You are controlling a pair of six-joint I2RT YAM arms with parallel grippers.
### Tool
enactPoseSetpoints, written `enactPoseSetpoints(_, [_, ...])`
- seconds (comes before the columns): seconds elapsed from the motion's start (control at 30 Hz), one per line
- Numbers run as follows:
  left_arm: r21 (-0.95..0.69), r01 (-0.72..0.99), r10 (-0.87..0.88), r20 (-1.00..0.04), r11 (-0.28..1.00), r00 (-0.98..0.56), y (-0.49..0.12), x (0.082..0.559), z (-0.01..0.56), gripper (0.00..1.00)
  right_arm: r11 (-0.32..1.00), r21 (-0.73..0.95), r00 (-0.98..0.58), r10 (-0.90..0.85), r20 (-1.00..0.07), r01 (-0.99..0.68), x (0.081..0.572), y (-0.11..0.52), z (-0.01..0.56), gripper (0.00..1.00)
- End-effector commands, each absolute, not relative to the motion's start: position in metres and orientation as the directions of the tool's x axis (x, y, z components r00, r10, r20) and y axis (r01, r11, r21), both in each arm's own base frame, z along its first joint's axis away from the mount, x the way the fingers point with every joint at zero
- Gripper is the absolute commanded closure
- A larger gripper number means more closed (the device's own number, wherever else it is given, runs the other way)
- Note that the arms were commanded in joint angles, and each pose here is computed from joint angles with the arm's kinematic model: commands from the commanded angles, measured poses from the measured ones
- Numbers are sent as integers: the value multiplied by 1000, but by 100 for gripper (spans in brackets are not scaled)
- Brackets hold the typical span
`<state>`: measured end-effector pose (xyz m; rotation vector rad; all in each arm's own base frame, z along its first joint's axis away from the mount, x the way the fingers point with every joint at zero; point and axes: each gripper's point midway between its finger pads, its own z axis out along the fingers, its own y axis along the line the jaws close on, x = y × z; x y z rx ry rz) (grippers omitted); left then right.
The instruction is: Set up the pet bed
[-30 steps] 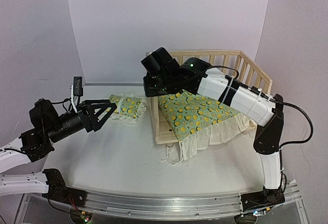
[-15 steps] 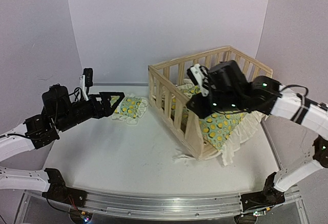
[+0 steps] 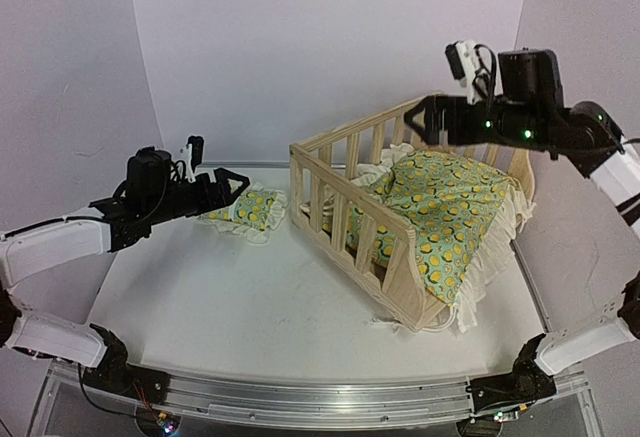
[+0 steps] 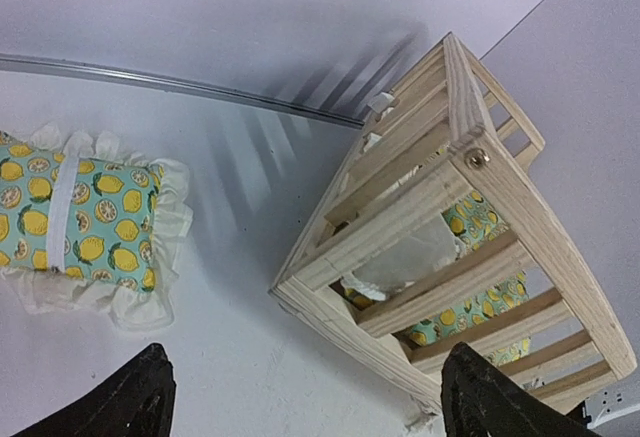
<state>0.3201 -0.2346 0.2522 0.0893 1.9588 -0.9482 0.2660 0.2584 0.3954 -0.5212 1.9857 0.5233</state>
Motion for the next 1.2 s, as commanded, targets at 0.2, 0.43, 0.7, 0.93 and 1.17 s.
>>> enactPoseSetpoints(0.2, [-533,591,-268,-836,606,-480,-266,370,309,1,902,60,-380,-118,-917,-427,427,296,397,2])
enactPoseSetpoints(0.43, [-537,634,-238,-834,557,-497,-267,362,309,3,732,164,-510,-278,-814,-661,413,360,309,26])
enactPoseSetpoints(0.7, [-562,623,-233,-815,544,-531,-256,333,291,5,446,321,-512,-419,-750,-836,312,413,277,48])
enactPoseSetpoints(0.93, [-545,627,-223,-825,557,-519,-249,322,284,5,290,434,-522,-449,-725,-853,229,404,294,45])
enactPoseSetpoints(1.17, [-495,653,-198,-857,573,-476,-246,325,287,3,664,186,-534,-369,-761,-724,362,304,275,31])
